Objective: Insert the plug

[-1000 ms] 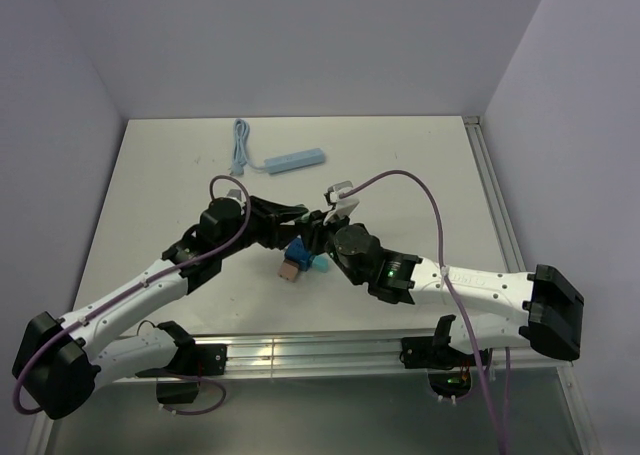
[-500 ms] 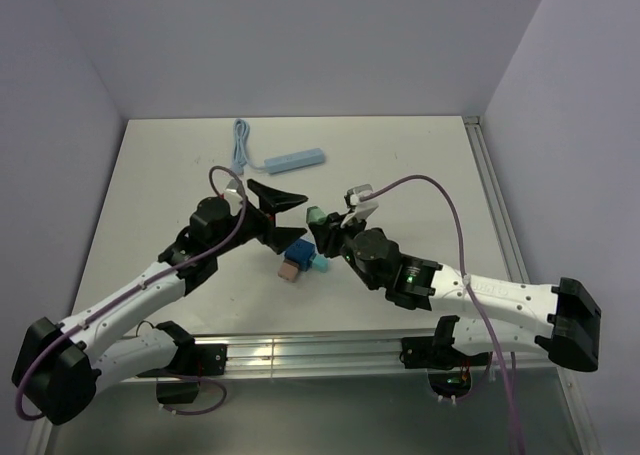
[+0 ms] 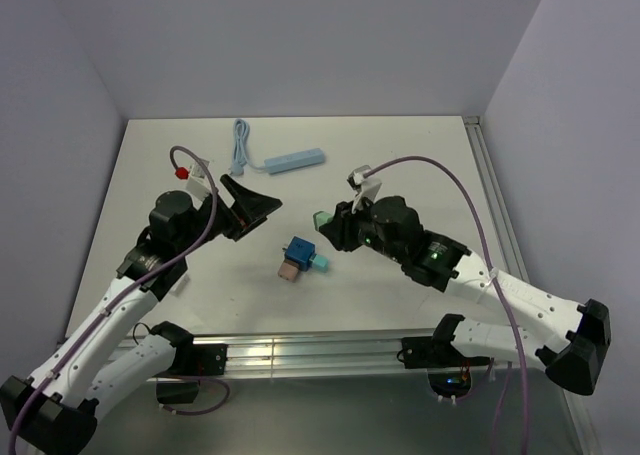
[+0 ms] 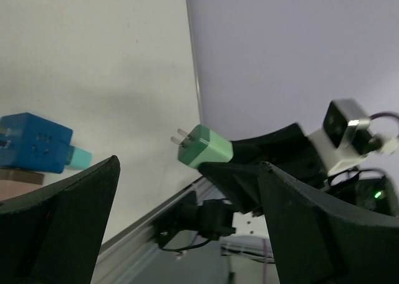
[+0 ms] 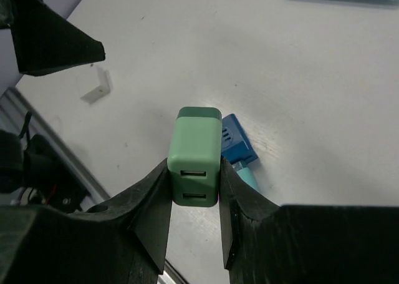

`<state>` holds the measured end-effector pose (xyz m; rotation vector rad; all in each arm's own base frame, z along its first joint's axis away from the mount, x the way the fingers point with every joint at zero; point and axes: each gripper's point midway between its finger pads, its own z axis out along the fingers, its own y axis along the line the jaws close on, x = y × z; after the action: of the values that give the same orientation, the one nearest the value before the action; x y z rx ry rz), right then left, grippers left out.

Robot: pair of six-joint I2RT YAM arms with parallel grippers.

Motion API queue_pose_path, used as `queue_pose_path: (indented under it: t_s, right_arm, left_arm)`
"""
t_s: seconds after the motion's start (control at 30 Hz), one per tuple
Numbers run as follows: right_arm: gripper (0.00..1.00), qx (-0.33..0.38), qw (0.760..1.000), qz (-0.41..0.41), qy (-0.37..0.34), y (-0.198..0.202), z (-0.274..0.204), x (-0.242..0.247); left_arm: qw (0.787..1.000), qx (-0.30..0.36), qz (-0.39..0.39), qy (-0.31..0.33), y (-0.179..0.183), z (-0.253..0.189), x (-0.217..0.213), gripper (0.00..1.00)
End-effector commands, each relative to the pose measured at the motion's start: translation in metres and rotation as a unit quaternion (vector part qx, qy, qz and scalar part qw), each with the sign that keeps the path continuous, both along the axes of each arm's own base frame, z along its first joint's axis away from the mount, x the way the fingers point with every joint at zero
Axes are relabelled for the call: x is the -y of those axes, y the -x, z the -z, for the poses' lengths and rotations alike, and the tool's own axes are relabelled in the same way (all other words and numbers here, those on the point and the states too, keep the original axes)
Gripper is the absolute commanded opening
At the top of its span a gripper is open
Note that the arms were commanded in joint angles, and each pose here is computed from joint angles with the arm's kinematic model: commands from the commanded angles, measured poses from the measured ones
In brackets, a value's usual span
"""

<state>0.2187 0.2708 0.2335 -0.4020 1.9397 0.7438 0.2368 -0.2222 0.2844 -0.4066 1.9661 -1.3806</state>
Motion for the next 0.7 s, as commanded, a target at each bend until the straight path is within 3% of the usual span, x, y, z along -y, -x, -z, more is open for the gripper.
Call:
queue_pose_path:
  t_s: [0.0, 0.13, 0.27, 0.5, 0.67]
  right_arm:
    - [0.0, -0.026, 0.99, -0.135, 0.02, 0.029, -0.01, -0.013]
    - [0.0, -0.071, 0.968, -0.24, 0.019, 0.048, -0.008, -0.02]
    - [0.0, -0.113, 0.954, -0.274, 0.039, 0.044, -0.008, -0.025]
    - [0.0, -0.169, 0.948, -0.188, 0.191, -0.013, 0.031, -0.017]
    - [0.0, -0.164, 0.932, -0.196, 0.258, -0.027, 0.036, -0.021]
  left_arm:
    - [0.995, 0.077, 0.011, -0.07, 0.01, -0.01, -0.014, 0.96]
    - [0.987, 0.12, -0.03, -0.098, 0.015, -0.026, -0.035, 0.96]
    - [0.978, 0.152, -0.063, -0.127, 0.018, -0.035, -0.054, 0.96]
    - [0.97, 0.18, -0.078, -0.146, 0.025, -0.036, -0.066, 0.96]
    - [0.97, 0.171, -0.071, -0.158, 0.025, -0.021, -0.061, 0.95]
